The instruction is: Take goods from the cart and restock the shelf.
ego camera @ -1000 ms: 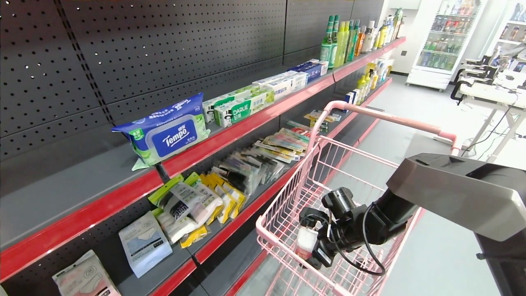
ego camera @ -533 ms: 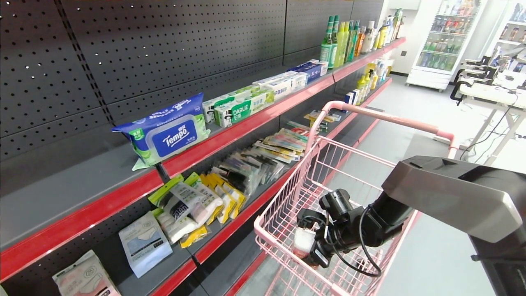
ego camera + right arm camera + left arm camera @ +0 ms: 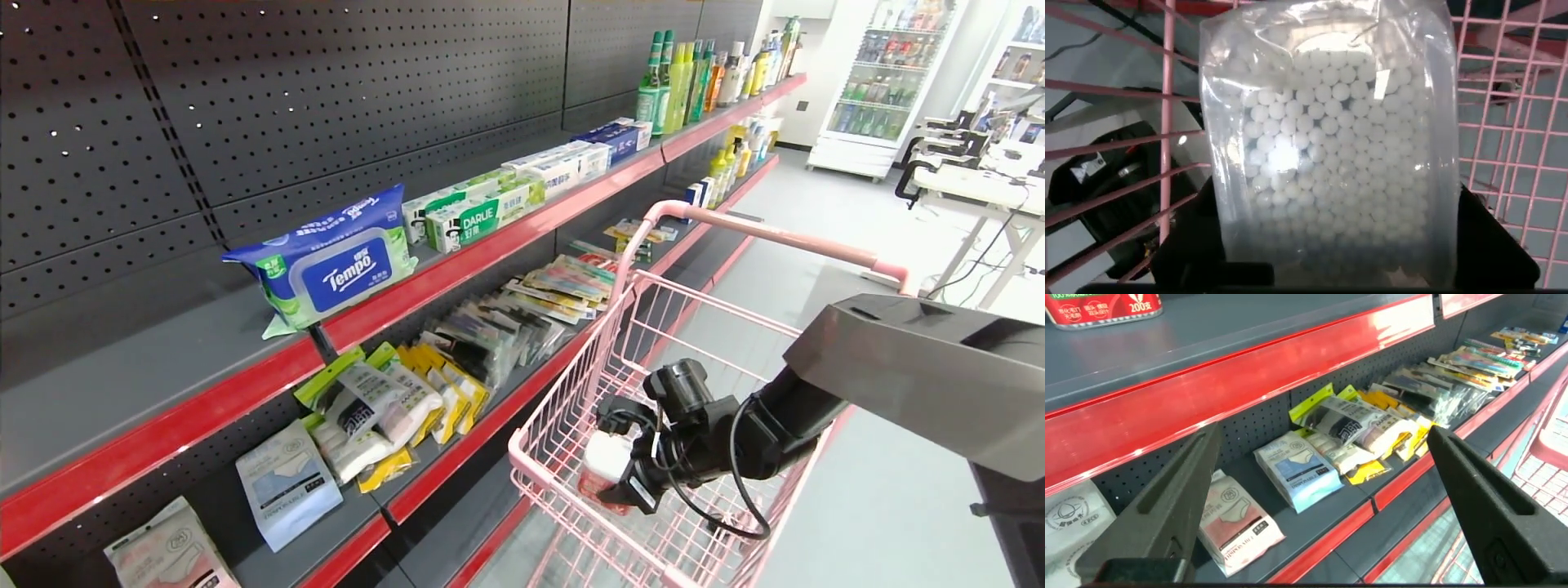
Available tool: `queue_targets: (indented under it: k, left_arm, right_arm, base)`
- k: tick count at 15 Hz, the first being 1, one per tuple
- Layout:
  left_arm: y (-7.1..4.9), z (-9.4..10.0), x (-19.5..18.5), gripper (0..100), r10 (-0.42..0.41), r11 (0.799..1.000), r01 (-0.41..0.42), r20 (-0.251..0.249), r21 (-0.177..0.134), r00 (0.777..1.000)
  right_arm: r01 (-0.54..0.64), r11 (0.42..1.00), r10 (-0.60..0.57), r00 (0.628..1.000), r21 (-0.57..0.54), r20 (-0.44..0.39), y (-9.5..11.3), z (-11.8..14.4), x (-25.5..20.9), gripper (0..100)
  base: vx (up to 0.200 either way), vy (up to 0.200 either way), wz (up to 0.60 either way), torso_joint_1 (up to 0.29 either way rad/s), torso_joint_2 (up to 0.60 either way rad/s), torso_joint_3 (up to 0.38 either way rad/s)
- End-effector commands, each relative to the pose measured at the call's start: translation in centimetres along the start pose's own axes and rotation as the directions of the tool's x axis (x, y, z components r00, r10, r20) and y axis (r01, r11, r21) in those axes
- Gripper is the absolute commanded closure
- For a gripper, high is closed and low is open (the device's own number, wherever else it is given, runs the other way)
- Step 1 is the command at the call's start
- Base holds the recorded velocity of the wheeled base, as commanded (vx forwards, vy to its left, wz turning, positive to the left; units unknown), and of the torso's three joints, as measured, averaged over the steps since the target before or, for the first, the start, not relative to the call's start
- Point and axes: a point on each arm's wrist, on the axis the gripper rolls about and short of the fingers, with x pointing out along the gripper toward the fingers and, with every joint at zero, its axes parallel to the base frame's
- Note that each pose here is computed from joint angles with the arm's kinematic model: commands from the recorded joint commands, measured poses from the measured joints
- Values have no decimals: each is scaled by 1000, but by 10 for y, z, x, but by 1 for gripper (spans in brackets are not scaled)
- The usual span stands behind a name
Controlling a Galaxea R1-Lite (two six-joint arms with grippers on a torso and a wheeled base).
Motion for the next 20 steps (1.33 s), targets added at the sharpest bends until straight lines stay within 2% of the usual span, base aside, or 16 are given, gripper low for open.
queue_targets:
  k: [1, 3, 6, 8, 10, 12, 15, 17, 20]
  left_arm:
    - [0, 0, 0, 0, 0, 1000, 0, -1, 0, 1000]
    - [0, 0, 0, 0, 0, 1000, 0, -1, 0, 1000]
    - [0, 0, 0, 0, 0, 1000, 0, -1, -1, 1000]
    - [0, 0, 0, 0, -1, 1000, 1, -1, 0, 1000]
    - [0, 0, 0, 0, -1, 1000, 1, -1, 2, 1000]
    - [0, 0, 0, 0, 0, 1000, 0, -1, -1, 1000]
    - [0, 0, 0, 0, -1, 1000, 1, -1, -1, 1000]
    - [0, 0, 0, 0, -1, 1000, 1, -1, -1, 1000]
    - [0, 0, 0, 0, -1, 1000, 1, -1, 0, 1000]
  right_arm:
    - [50, 999, -50, 995, 2, 82, 1, 22, -35, 100]
    - [112, 991, -118, 989, 67, 93, 10, 24, -66, 100]
    - [222, 957, -249, 959, 187, 133, 25, 22, -125, 100]
    - [337, 898, -399, 895, 283, 198, 34, 18, -182, 100]
    - [460, 810, -565, 778, 363, 273, 41, 7, -249, 100]
    - [549, 709, -684, 688, 443, 243, 51, -13, -296, 100]
    - [620, 574, -796, 576, 535, 187, 73, -50, -343, 100]
    - [654, 504, -843, 514, 565, 157, 88, -67, -357, 100]
    - [674, 455, -872, 471, 582, 135, 103, -85, -359, 100]
  base:
    - [0, 0, 0, 0, 0, 0]
    - [0, 0, 0, 0, 0, 0]
    - [0, 0, 0, 0, 0, 0]
    - [0, 0, 0, 0, 0, 0]
    - [0, 0, 0, 0, 0, 0]
    - [0, 0, 0, 0, 0, 0]
    - [0, 0, 0, 0, 0, 0]
    - [0, 0, 0, 0, 0, 0]
    - [0, 0, 0, 0, 0, 0]
